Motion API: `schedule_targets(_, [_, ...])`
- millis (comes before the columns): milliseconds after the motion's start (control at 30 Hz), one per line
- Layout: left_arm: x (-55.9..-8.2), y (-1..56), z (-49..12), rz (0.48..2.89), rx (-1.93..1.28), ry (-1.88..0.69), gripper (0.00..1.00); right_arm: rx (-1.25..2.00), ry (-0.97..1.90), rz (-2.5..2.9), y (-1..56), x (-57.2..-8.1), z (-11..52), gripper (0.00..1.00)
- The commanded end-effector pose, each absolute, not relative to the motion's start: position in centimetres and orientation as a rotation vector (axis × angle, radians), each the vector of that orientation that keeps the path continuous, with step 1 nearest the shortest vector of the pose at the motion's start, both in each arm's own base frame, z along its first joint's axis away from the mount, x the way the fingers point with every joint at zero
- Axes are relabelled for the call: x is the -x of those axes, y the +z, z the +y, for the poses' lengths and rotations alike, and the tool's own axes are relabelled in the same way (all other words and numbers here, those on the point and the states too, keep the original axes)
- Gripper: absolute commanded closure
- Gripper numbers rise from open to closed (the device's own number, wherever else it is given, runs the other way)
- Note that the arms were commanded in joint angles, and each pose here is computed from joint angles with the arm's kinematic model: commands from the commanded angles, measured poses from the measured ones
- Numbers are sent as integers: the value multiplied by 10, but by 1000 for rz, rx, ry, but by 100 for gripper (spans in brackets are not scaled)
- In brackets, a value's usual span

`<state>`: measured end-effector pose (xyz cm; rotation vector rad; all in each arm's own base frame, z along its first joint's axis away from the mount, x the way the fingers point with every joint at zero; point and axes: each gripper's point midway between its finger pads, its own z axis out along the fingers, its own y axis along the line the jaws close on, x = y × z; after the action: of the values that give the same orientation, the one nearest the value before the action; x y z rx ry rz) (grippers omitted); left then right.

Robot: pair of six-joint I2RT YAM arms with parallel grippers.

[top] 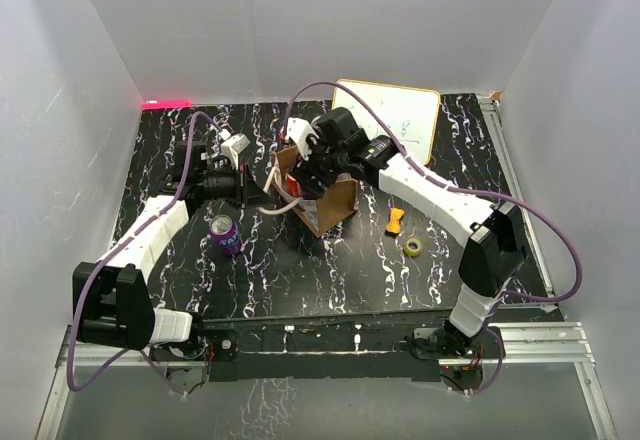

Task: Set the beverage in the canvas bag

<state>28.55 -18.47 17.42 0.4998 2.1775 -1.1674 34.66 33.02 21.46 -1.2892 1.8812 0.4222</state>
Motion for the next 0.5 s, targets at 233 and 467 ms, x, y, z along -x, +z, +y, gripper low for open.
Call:
schedule_targets(233, [-284, 195, -187, 2134, -553, -1188, 100, 1316, 522, 1808, 243, -324, 320, 89])
schedule_targets(467, [-286, 197, -189, 2152, -541, -1205, 100, 1311, 575, 1853, 229, -329, 323, 89])
